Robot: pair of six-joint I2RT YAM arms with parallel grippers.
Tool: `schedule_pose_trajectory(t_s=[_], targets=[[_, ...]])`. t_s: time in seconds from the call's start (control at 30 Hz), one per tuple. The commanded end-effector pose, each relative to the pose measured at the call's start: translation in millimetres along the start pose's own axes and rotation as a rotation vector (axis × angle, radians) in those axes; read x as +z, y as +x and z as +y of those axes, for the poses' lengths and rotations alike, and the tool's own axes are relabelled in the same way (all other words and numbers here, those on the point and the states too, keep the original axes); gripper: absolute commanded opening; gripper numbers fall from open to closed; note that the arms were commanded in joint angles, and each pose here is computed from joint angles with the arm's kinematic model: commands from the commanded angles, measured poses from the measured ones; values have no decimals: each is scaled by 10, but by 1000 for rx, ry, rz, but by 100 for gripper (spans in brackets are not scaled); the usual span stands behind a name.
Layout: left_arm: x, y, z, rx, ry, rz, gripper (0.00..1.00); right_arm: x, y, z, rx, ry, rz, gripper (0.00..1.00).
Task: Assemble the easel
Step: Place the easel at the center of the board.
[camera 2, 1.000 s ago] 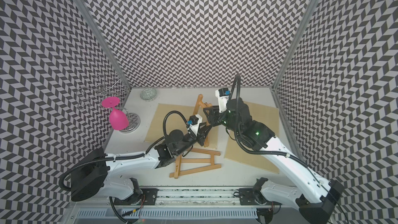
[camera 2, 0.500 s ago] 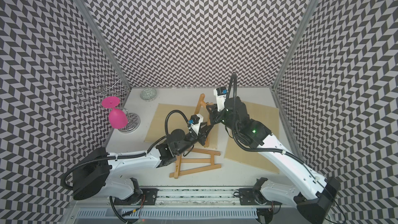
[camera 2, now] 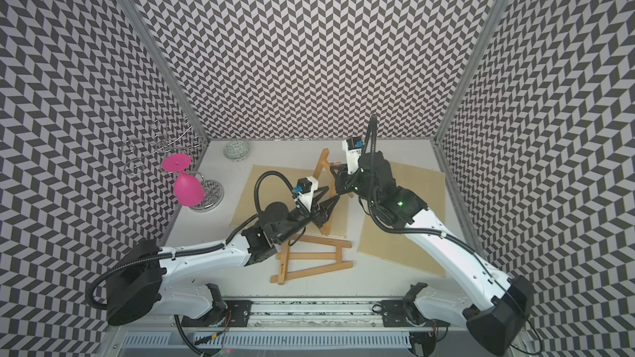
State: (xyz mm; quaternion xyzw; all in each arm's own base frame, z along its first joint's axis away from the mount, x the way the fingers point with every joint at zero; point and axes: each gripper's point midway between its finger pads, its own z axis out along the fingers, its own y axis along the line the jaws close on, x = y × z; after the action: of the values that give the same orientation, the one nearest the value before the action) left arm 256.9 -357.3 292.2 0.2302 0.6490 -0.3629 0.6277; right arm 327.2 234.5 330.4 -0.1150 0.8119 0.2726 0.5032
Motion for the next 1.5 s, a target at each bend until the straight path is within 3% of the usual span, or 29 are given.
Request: schedule_pose_trajectory(t_s=[0.0,0.2,0.4,0.57,0.77,1.0,1.47], targets=[[-98,-133,-50,-12,37,-15,58,-5,-489,12,14,-71,-178,0],[-271,-124,209,-79,-14,17,70,201,-751,-489,2,-38,-233,0],[-460,-2,594,-161,-85,32,89,469,-918,-1007,7,-7,-256,0],[-537,49,797,-186,-137,30,99,695,-1079,-1226,-29,-2,-269,0],[-534,32,881,-181,-157,16,99,846,-1247,-1479,-91,24,-289,0],[-475,69,926,-184,-164,25,99,1088,-1207,-1745,-143,-20,-197,0],[-425,134,967,-178,-164,56,99,1291,-899,-2103,-135,-44,-100,0]])
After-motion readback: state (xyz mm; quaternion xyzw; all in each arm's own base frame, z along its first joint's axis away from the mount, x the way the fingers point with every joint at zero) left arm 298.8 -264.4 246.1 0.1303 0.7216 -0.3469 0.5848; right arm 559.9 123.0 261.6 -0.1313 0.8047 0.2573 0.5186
